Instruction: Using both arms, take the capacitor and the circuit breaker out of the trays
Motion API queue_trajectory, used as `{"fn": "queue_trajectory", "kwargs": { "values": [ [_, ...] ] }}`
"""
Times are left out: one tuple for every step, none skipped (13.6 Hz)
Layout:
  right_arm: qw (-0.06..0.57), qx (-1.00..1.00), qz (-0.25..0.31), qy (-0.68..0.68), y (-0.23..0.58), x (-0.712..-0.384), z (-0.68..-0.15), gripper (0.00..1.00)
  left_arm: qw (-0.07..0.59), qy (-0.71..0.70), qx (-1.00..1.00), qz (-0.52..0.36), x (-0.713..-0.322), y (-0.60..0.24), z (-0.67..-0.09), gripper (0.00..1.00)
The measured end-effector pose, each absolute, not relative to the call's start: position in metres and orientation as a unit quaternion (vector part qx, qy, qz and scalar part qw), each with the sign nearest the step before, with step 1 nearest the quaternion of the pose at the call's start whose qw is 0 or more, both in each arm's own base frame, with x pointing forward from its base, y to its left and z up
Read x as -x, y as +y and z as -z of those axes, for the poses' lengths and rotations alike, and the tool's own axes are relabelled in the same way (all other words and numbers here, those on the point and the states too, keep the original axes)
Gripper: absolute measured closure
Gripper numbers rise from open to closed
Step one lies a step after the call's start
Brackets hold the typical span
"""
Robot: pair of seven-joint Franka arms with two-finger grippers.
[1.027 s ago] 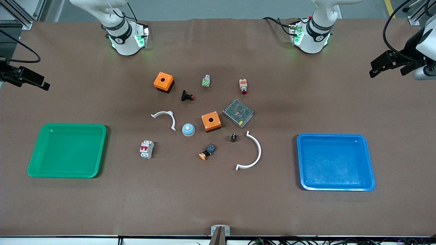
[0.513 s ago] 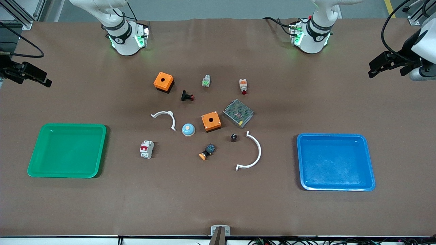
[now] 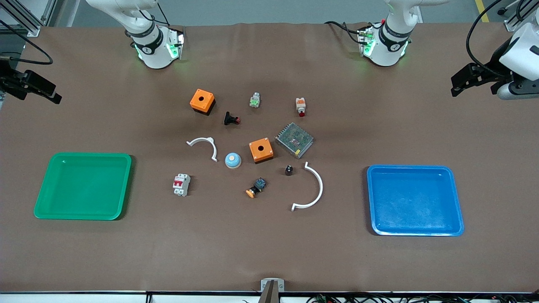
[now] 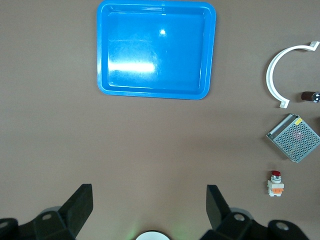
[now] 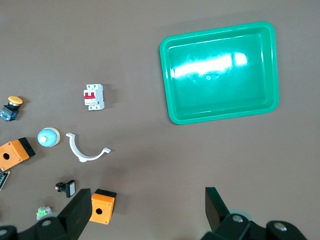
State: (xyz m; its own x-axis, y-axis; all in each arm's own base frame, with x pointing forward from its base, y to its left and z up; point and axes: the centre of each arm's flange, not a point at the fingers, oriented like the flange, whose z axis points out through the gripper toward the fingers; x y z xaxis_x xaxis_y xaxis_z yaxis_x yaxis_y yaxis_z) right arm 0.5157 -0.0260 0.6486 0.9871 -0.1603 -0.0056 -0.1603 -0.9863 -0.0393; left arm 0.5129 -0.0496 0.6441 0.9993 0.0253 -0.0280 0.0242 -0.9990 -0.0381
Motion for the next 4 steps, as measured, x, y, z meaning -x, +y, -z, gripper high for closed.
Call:
{"fn": "queue_trajectory", "kwargs": {
  "values": [
    [0.014,0.997,0.0,0.08,-0.0267,-0.5146,-0.6476,0.0,0.018,-0.013,1.0,-0.013,-0.5132,-0.0493,-0.6443,0.0],
    [0.006,0.997,0.0,0.079,-0.0269,-0.5139,-0.6468,0.0,0.017,-0.013,1.0,-0.012,-0.5136,-0.0489,-0.6445,0.0],
    [0.003,0.997,0.0,0.078,-0.0265,-0.5137,-0.6465,0.0,0.016,-0.013,1.0,-0.01,-0.5141,-0.0489,-0.6449,0.0],
    [0.002,0.997,0.0,0.078,-0.0259,-0.5138,-0.6461,0.0,0.016,-0.013,1.0,-0.008,-0.5151,-0.0491,-0.6456,0.0]
  ]
}}
